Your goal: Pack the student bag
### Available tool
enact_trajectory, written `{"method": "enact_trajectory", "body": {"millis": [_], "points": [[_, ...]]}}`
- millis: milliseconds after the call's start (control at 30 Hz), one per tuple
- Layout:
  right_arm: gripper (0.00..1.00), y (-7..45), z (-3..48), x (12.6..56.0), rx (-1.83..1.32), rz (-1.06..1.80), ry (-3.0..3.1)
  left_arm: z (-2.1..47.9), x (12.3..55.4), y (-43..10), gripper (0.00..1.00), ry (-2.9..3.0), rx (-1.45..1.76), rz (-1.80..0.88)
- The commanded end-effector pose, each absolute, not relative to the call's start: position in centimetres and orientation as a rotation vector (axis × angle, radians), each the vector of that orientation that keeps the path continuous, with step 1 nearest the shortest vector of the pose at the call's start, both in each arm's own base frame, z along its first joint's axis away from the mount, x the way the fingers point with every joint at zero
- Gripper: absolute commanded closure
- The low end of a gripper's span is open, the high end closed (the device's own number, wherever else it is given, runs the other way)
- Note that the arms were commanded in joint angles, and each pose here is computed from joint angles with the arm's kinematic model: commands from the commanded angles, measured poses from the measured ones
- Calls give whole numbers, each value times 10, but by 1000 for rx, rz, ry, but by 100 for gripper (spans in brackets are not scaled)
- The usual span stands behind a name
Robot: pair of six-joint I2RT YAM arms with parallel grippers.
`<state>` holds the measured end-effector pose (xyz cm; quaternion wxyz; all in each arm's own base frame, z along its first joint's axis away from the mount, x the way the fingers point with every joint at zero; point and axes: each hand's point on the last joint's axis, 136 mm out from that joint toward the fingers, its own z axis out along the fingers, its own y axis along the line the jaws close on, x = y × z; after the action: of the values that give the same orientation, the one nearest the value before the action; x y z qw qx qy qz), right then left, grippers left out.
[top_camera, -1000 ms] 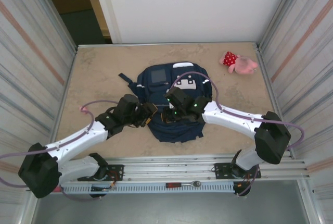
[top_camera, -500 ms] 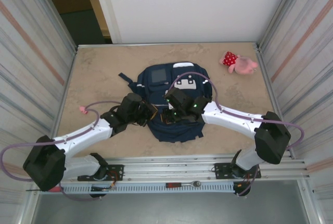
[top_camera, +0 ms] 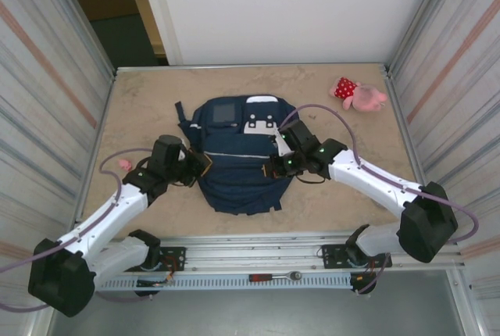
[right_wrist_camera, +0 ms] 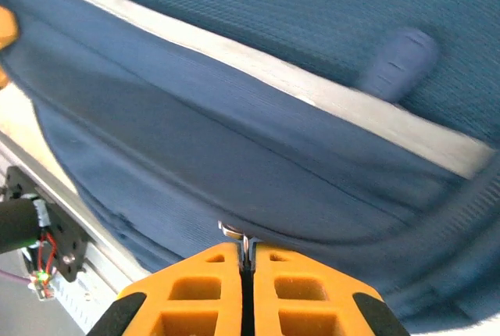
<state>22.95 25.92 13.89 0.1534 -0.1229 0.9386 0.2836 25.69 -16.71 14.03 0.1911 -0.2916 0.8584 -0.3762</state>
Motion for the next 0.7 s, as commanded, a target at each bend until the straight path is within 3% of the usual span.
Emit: {"method": "enact_trajectory", "body": {"millis": [0,67,267,400,667], "points": [[100,231,129,227,-356,698,2752,126,253,-140,100,2452,-803,-863],[100,237,133,227,-378,735,2732,132,256,-144,97,2459,-751,-869],[100,256,146,227,-419,886,2671,159,267,-156,60,2464,-421,-801],[100,262,150,228,-418,968,2670,179,274,-167,42,2452,-75,-694],[100,260,155,229,-397,990,2659,207,266,-206,38,2243,600,-674]]}}
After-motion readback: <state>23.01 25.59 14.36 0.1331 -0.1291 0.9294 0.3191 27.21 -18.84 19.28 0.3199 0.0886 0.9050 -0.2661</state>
